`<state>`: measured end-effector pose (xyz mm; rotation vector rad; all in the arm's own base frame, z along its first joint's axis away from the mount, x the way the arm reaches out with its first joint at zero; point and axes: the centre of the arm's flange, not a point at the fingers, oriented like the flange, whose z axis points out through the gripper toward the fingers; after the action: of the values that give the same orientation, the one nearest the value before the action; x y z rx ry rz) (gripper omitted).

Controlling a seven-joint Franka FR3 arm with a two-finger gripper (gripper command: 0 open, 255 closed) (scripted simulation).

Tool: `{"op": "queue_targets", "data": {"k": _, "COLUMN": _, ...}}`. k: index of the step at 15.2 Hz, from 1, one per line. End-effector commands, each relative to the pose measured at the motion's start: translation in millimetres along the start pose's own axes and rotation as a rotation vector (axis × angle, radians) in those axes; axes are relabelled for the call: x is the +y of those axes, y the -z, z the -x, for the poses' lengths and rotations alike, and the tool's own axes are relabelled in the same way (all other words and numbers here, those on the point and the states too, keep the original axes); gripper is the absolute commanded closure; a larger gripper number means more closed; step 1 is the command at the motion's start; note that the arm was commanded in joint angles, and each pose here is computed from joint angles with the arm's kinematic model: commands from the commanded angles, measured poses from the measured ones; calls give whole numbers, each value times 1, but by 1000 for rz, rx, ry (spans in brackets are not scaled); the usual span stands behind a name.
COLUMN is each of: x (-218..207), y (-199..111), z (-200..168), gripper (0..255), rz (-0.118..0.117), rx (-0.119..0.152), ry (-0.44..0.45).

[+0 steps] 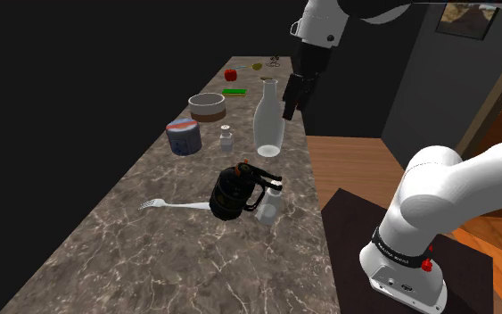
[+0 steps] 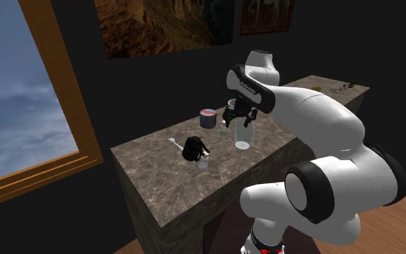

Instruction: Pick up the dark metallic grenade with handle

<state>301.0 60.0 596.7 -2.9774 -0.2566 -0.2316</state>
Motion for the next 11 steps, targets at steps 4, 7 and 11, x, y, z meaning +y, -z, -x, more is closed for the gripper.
{"op": "queue_targets", "data": {"k": 4, "x": -61, "y": -23, "z": -2, "gripper": 0, "rz": -13, "rx": -3, "ry": 37}}
{"op": "queue_targets", "data": {"k": 7, "x": -97, "y": -36, "z": -1, "gripper": 0, "rz": -20, "rx": -5, "ry": 59}}
{"op": "queue_targets", "data": {"k": 11, "x": -146, "y": -52, "z": 2, "gripper": 0, "rz": -30, "rx": -8, "ry": 89}}
